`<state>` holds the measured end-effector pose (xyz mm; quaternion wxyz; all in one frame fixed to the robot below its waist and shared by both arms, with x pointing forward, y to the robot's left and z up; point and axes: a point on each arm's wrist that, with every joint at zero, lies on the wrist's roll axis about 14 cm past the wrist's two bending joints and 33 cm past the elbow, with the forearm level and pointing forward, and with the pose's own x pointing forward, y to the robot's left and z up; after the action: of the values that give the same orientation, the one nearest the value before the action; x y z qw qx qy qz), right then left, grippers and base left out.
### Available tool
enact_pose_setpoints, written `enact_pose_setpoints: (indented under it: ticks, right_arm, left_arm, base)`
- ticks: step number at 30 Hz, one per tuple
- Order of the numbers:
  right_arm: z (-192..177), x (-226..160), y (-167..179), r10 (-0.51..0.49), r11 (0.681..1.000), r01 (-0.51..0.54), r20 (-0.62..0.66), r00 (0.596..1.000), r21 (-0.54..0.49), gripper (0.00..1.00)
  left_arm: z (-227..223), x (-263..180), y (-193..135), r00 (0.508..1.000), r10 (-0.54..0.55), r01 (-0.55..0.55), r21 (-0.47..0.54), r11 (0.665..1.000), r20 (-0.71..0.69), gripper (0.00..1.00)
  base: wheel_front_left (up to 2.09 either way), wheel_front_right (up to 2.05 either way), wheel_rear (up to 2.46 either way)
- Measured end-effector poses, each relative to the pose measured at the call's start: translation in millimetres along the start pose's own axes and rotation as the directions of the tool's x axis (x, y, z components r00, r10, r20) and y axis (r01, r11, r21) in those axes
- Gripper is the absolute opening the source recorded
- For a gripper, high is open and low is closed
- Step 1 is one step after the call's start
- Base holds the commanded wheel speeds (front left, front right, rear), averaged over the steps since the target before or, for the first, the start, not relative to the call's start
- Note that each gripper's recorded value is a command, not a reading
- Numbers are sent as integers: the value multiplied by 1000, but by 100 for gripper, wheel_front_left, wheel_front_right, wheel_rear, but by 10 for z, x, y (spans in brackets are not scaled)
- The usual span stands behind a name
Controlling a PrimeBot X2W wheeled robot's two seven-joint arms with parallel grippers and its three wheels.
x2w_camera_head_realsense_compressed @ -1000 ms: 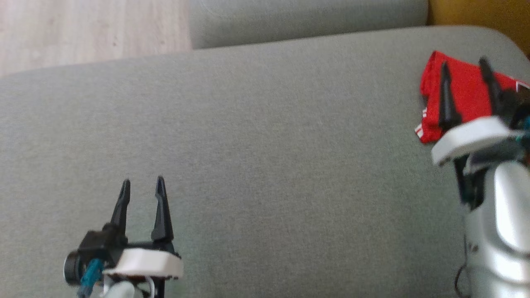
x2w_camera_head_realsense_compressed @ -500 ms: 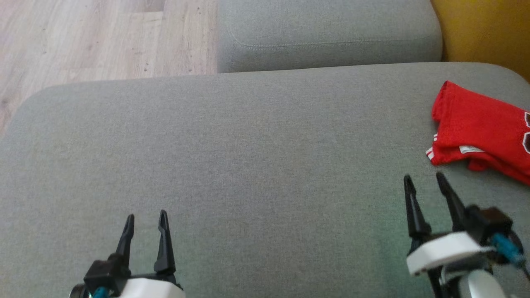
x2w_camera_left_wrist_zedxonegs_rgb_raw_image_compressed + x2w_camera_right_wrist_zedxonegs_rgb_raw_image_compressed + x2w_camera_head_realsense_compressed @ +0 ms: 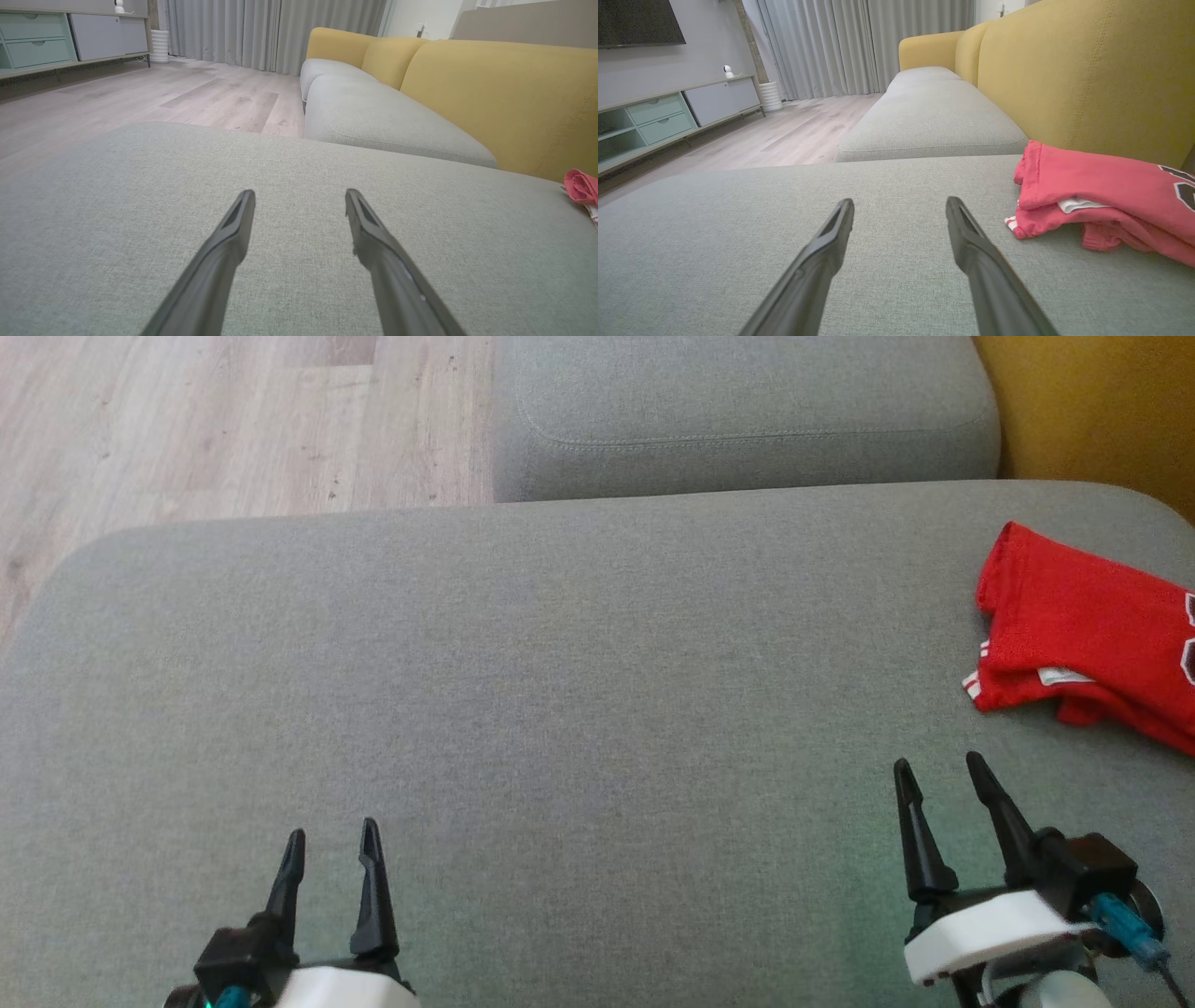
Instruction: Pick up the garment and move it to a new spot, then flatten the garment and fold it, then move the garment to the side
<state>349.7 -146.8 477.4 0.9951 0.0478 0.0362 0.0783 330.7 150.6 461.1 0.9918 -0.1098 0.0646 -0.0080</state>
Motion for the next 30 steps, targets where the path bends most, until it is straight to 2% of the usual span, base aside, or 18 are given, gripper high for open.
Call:
enact_pose_setpoints:
  ticks: [13,14,22,30]
  right_arm:
    - [-32,0,22,6,1000,-6,-10,1000,2,100]
    - [-34,-2,19,5,1000,-5,-10,1000,2,0]
    - [-566,-239,-19,-16,999,23,-177,984,36,0]
    - [-554,-232,-45,-32,990,55,-172,985,131,0]
  left_arm:
    - [-73,-2,-15,999,5,-6,-35,999,-37,100]
    - [-76,-1,-17,999,4,-6,-36,999,-38,0]
    - [-497,-186,126,984,57,-62,-23,998,-167,0]
    - [-545,-184,122,977,59,-83,-109,991,-203,0]
  base:
    - [0,0,0]
    - [0,0,0]
    - [0,0,0]
    - [0,0,0]
